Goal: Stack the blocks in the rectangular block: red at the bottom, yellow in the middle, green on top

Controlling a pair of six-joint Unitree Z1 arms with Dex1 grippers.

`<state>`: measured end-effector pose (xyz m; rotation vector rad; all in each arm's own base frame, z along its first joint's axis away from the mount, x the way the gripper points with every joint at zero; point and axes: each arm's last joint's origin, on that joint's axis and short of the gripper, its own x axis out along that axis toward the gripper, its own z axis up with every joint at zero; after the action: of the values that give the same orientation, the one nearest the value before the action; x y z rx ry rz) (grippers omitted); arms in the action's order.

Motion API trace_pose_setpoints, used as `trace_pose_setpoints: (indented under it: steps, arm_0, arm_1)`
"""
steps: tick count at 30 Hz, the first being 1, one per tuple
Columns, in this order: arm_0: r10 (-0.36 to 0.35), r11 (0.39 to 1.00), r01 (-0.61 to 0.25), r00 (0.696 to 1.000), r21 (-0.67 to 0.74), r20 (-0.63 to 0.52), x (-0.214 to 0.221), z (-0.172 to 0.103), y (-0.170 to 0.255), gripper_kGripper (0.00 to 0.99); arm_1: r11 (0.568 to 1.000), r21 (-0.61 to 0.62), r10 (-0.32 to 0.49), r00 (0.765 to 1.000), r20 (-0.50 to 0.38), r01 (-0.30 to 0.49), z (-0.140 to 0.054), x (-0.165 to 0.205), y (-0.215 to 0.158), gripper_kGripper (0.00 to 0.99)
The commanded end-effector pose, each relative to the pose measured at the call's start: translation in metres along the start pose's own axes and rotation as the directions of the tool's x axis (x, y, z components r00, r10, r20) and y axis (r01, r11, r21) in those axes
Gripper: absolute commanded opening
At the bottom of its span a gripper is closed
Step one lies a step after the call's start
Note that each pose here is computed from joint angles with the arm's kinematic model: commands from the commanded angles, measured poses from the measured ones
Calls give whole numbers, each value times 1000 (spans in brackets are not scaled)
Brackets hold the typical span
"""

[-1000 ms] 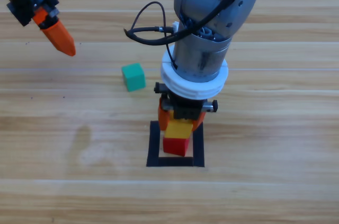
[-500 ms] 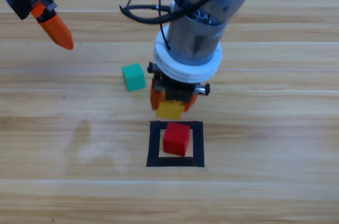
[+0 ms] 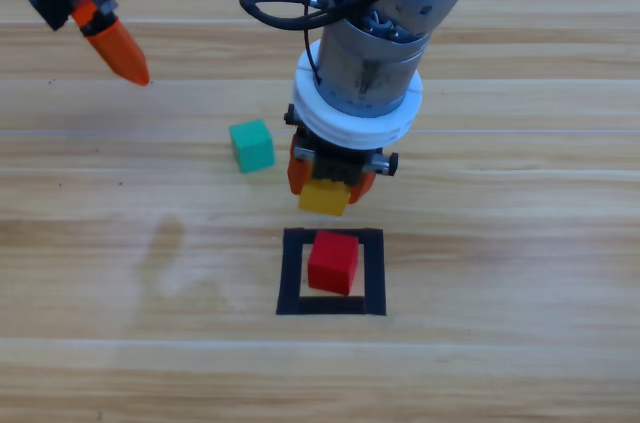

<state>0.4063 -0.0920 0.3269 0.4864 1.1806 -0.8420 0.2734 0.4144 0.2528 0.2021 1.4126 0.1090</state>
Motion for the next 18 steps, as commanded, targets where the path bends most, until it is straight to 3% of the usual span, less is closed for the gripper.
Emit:
trace_pose_setpoints:
  steps: [1, 8, 18]
  arm_0:
    - [-5, 1000, 5, 1000, 7, -5, 3, -1, 16, 990]
    - [-18, 1000, 18, 1000, 2, -14, 7, -1, 17, 990]
    - [-53, 999, 53, 998, -14, -19, 20, -1, 22, 990]
  arm_1:
    - [996, 6, -92, 994, -58, 92, -10, 49, 4, 25]
    - [990, 17, -135, 986, -99, 137, -15, 68, -2, 25]
    - [990, 28, -133, 984, -122, 137, -17, 67, -5, 25]
